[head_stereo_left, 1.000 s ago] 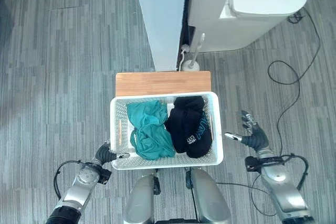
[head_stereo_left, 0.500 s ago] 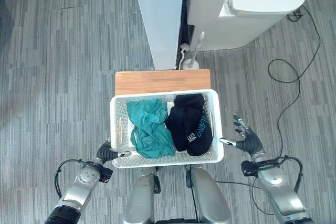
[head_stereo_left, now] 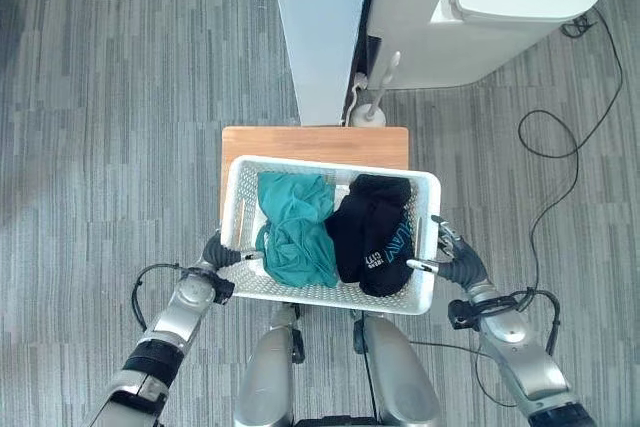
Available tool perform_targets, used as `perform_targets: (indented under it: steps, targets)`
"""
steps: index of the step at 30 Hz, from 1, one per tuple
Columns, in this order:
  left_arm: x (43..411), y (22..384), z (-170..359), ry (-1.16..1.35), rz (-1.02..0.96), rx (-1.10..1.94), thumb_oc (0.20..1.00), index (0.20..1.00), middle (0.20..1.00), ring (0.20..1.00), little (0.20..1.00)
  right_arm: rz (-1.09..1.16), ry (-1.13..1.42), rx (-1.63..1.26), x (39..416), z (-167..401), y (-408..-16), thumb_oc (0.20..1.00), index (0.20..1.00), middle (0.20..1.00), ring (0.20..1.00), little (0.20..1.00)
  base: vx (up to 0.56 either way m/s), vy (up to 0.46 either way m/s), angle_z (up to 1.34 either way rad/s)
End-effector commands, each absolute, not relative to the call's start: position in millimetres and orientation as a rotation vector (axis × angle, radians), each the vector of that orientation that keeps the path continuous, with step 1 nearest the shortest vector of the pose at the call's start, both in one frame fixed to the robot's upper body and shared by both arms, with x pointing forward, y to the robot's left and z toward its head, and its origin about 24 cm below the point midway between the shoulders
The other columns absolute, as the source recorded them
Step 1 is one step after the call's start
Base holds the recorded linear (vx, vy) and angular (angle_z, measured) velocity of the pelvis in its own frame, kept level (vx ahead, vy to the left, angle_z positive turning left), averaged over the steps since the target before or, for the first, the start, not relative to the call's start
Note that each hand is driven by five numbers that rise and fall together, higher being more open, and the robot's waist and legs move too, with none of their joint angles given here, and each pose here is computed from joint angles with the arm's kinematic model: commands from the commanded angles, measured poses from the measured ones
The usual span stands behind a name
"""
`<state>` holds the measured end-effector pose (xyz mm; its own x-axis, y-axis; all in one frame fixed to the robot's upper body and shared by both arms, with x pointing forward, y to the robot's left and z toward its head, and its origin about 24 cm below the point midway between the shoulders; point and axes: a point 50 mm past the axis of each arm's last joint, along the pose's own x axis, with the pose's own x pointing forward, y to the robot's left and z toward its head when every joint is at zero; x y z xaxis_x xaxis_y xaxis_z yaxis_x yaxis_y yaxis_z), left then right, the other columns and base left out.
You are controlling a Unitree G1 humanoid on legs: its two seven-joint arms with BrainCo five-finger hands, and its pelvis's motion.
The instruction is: Grab the laundry basket,head to the washer,open it,put in the laundry and shut it.
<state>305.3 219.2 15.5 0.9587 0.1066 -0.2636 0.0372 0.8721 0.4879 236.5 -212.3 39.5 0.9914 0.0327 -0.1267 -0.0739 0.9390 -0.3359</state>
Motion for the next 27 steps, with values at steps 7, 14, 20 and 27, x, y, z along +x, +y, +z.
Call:
perform_targets:
  steps: [7, 14, 20, 27]
  targets:
    - [309.8, 213.6, 4.6, 0.318, 0.049, 0.545, 1.000, 1.000, 1.000, 1.000, 1.000, 0.022, 0.103, -0.446, 219.2, 41.9, -223.8, 1.000, 1.000, 1.000, 1.000, 1.000, 0.00, 0.002, 0.00]
    - [303.0, 221.7, -2.8, 0.349, 0.073, 0.534, 1.000, 1.000, 1.000, 1.000, 1.000, -0.086, 0.137, -0.516, 202.9, 42.9, -251.9, 1.000, 1.000, 1.000, 1.000, 1.000, 0.00, 0.023, -0.09]
    - [302.0, 221.6, -2.1, 0.346, 0.073, 0.521, 1.000, 1.000, 1.000, 1.000, 1.000, -0.180, 0.176, -0.519, 205.3, 35.5, -263.8, 1.000, 1.000, 1.000, 1.000, 1.000, 0.00, 0.014, -0.04]
    - [299.2, 211.9, -1.7, 0.327, 0.023, 0.501, 1.000, 1.000, 1.000, 1.000, 1.000, -0.158, 0.213, -0.441, 217.1, 21.9, -252.8, 1.000, 1.000, 1.000, 1.000, 1.000, 0.00, 0.009, -0.06]
